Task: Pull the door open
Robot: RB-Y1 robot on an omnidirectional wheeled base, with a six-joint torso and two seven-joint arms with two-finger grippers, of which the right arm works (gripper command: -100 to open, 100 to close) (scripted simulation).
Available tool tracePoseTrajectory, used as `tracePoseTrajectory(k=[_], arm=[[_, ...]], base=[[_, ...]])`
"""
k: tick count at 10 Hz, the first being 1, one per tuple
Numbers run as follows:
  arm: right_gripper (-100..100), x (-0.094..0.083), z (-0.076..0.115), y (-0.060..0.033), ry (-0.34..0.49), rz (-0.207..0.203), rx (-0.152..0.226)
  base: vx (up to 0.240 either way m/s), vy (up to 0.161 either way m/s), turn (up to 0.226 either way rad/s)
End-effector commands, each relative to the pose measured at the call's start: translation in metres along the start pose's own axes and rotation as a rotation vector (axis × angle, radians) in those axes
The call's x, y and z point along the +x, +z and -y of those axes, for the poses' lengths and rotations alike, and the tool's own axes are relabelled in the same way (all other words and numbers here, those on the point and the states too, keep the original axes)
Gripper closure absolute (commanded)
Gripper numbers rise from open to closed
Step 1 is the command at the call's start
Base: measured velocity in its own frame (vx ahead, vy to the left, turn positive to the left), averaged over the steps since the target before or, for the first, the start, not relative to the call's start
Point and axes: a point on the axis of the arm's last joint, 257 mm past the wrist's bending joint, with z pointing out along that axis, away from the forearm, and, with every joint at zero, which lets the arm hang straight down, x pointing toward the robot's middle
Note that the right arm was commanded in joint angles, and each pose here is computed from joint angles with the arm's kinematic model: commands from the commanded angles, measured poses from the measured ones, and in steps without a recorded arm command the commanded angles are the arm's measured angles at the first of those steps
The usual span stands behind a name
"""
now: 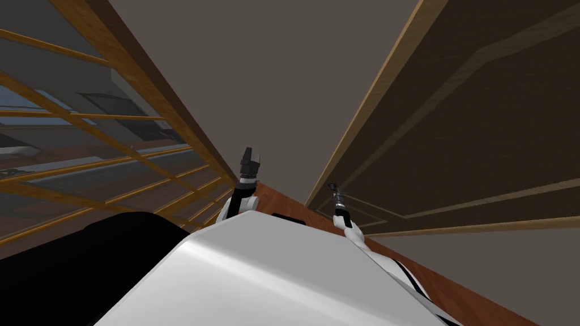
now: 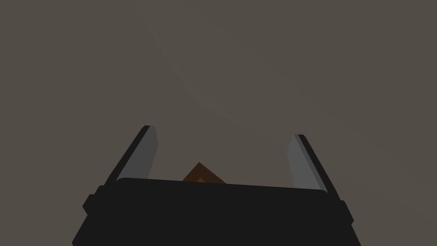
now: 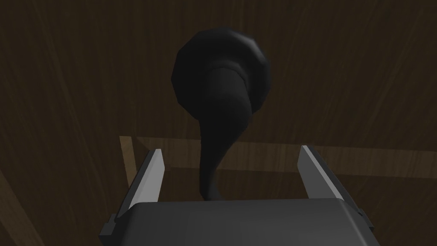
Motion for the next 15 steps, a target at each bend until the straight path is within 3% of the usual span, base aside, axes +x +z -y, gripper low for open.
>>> tracePoseTrajectory(k=[1,4,5,10,15], arm=[[-100,-0.0174,0.001,-0.0057,0.001,0.018,-0.002],[-100,-0.0168,0.001,-0.0057,0.002,0.018,-0.001],[100,-0.0168,0.001,-0.0057,0.002,0.018,-0.001],[100,-0.0168,0.001,-0.0057,0.002,0.018,-0.001],[100,-0.0089,-0.0002,-0.0085,0.001,-0.042,-0.004]], base=[[0.183,0.011,0.109],[0.066,-0.011,-0.009],[0.0,0.0,0.0],[-0.003,-0.001,0.0],[-0.173,-0.046,0.091]])
